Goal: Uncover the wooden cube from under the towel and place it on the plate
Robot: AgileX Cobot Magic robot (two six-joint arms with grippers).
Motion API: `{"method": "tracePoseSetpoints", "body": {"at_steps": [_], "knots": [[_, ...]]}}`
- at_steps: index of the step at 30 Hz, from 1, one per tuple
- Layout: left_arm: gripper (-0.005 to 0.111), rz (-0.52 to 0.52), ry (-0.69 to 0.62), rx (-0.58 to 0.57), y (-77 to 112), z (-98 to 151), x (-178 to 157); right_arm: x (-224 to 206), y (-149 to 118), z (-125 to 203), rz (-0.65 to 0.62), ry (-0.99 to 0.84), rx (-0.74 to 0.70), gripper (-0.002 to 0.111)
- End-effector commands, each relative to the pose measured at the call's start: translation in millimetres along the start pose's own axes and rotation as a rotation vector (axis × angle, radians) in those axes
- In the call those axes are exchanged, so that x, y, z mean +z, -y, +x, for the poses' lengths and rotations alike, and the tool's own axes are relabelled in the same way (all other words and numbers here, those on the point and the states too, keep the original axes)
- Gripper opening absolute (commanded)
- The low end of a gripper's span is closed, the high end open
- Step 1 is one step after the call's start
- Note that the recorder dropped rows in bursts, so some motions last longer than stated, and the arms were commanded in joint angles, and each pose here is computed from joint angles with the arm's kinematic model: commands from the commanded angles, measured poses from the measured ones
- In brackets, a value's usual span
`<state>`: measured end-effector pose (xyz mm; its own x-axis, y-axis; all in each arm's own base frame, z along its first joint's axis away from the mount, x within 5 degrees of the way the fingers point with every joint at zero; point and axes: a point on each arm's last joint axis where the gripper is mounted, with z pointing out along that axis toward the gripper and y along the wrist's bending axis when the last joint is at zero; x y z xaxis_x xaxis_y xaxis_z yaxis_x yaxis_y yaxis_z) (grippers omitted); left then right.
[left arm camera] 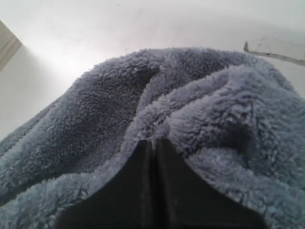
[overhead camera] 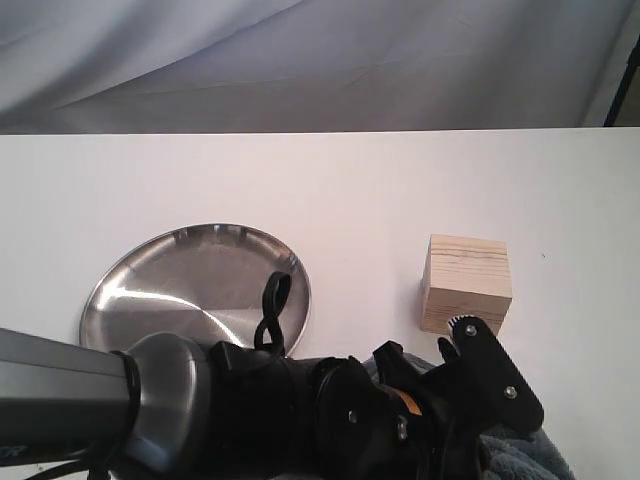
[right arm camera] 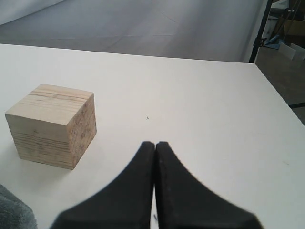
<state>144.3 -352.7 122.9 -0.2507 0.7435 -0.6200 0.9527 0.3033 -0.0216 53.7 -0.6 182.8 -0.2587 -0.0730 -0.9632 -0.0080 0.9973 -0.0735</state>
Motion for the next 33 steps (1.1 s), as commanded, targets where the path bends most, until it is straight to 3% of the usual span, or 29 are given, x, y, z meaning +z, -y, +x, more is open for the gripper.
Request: {"method": "tracePoseSetpoints", "body": {"at_steps": [1, 13, 18, 23, 26, 33], "knots": [[0.0, 0.012, -0.016, -0.032, 2.8, 3.6, 3.3, 0.0, 0.0, 0.6, 0.0, 0.006, -0.006, 0.0], [0.006, 0.012, -0.007, -0.033, 2.8, 1.6, 0.8, 0.0, 0.0, 0.6, 0.0, 0.006, -0.006, 0.0], [0.03, 0.022, -0.013, -0.033, 3.7, 2.1, 0.8, 0.0, 0.0, 0.6, 0.0, 0.006, -0.006, 0.0], [0.076, 0.019, -0.009, -0.045, 3.5, 1.8, 0.8, 0.0, 0.0, 0.6, 0.0, 0.006, -0.006, 0.0], [0.096, 0.041, 0.002, -0.071, 5.2, -4.4, 0.0, 0.0, 0.0, 0.6, 0.0, 0.006, -0.006, 0.0], [0.1, 0.122, 0.057, -0.057, 11.3, -34.2, -5.8, 0.0, 0.0, 0.6, 0.0, 0.006, -0.006, 0.0]]}}
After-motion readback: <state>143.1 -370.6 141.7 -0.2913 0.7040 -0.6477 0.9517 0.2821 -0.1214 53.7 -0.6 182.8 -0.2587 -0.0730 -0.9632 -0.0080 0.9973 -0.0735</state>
